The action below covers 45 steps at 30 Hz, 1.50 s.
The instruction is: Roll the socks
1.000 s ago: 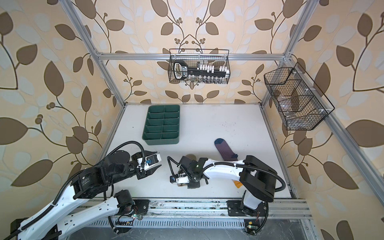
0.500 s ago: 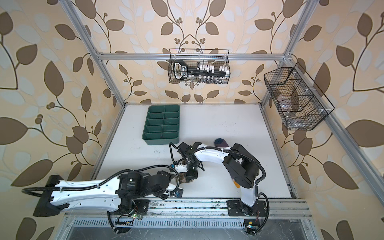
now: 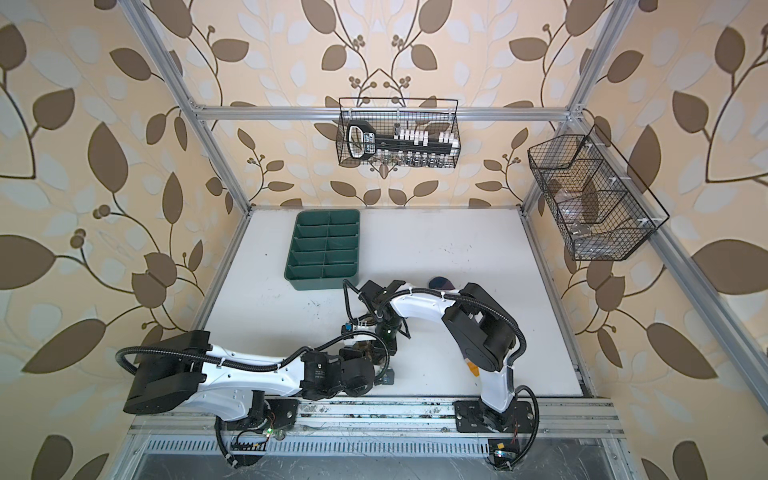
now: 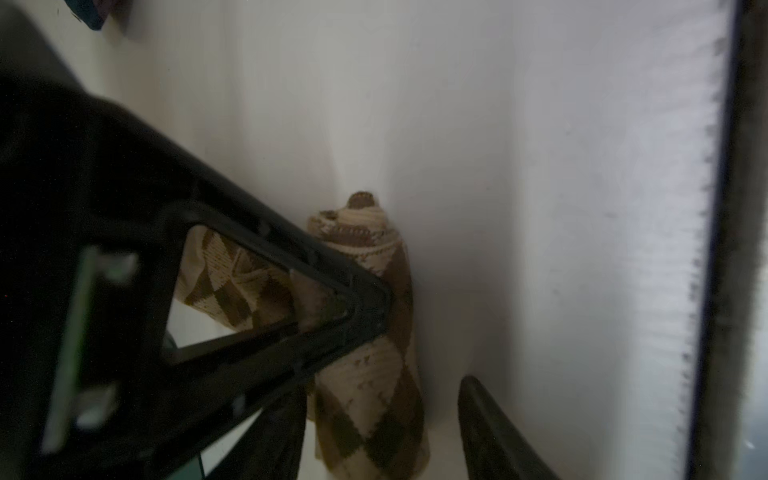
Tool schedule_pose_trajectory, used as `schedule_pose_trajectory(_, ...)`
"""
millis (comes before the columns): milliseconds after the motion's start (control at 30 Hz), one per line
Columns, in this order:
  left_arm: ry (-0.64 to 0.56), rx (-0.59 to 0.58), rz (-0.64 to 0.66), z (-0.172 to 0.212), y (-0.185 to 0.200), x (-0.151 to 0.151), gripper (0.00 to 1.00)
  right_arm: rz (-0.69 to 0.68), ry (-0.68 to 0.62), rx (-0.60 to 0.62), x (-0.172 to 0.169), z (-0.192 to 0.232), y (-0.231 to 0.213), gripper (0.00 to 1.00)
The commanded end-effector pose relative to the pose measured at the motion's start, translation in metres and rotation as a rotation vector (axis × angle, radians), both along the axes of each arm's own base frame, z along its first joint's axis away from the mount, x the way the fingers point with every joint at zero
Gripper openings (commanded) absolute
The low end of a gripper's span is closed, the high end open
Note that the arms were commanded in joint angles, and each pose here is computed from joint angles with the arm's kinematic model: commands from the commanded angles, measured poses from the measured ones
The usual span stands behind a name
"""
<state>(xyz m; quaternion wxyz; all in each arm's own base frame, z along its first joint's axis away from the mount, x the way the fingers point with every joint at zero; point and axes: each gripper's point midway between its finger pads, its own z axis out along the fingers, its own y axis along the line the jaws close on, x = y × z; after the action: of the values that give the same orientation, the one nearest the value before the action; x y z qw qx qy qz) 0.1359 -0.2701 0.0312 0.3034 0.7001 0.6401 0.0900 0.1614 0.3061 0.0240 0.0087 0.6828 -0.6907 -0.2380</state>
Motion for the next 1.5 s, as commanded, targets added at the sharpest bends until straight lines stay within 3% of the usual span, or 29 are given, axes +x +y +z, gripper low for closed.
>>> schedule_pose_trajectory(0, -0.064, -0.068, 0.061, 0.009, -0.01, 0.013, 0.46, 0.016, 0.01, -0.041, -0.005, -0.015, -0.015, 0.13)
schedule_pose_trajectory(200, -0.014, -0.034, 0.082, 0.001, -0.009, 0.014, 0.12, -0.048, -0.004, 0.015, 0.004, -0.002, -0.011, 0.15)
schedule_pose_trajectory(300, 0.061, -0.042, 0.093, 0.003, -0.007, 0.011, 0.03, -0.08, -0.059, 0.064, 0.012, 0.009, -0.009, 0.21)
schedule_pose_trajectory(533, 0.399, -0.034, 0.082, 0.011, 0.002, -0.008, 0.0, -0.439, -0.295, 0.196, 0.078, 0.059, -0.028, 0.45)
schedule_pose_trajectory(700, 0.655, -0.01, 0.11, 0.003, 0.004, -0.016, 0.01, -0.809, -0.568, 0.315, 0.135, 0.121, -0.084, 0.48)
schedule_pose_trajectory(833, 0.798, 0.008, 0.17, 0.002, 0.0, -0.009, 0.01, -1.085, -0.835, 0.492, 0.149, 0.195, -0.139, 0.49)
schedule_pose_trajectory(900, 0.874, 0.014, 0.2, 0.002, -0.003, -0.006, 0.02, -1.152, -0.943, 0.578, 0.141, 0.222, -0.159, 0.5)
schedule_pose_trajectory(1000, 0.961, 0.023, 0.239, 0.003, -0.007, 0.002, 0.02, -1.077, -0.996, 0.707, 0.114, 0.245, -0.161, 0.49)
schedule_pose_trajectory(1133, 1.057, 0.02, 0.284, 0.004, -0.013, 0.011, 0.04, -0.717, -0.965, 0.789, 0.068, 0.234, -0.127, 0.43)
schedule_pose_trajectory(1200, 1.092, 0.031, 0.321, 0.001, -0.012, 0.017, 0.05, -0.572, -0.959, 0.72, 0.051, 0.217, -0.112, 0.42)
schedule_pose_trajectory(1367, 1.158, 0.028, 0.374, -0.007, -0.014, 0.024, 0.08, -0.092, -0.997, 0.379, 0.004, 0.139, -0.079, 0.43)
schedule_pose_trajectory(1467, 1.168, 0.025, 0.379, -0.01, -0.016, 0.026, 0.08, 0.049, -1.062, 0.273, -0.005, 0.109, -0.065, 0.44)
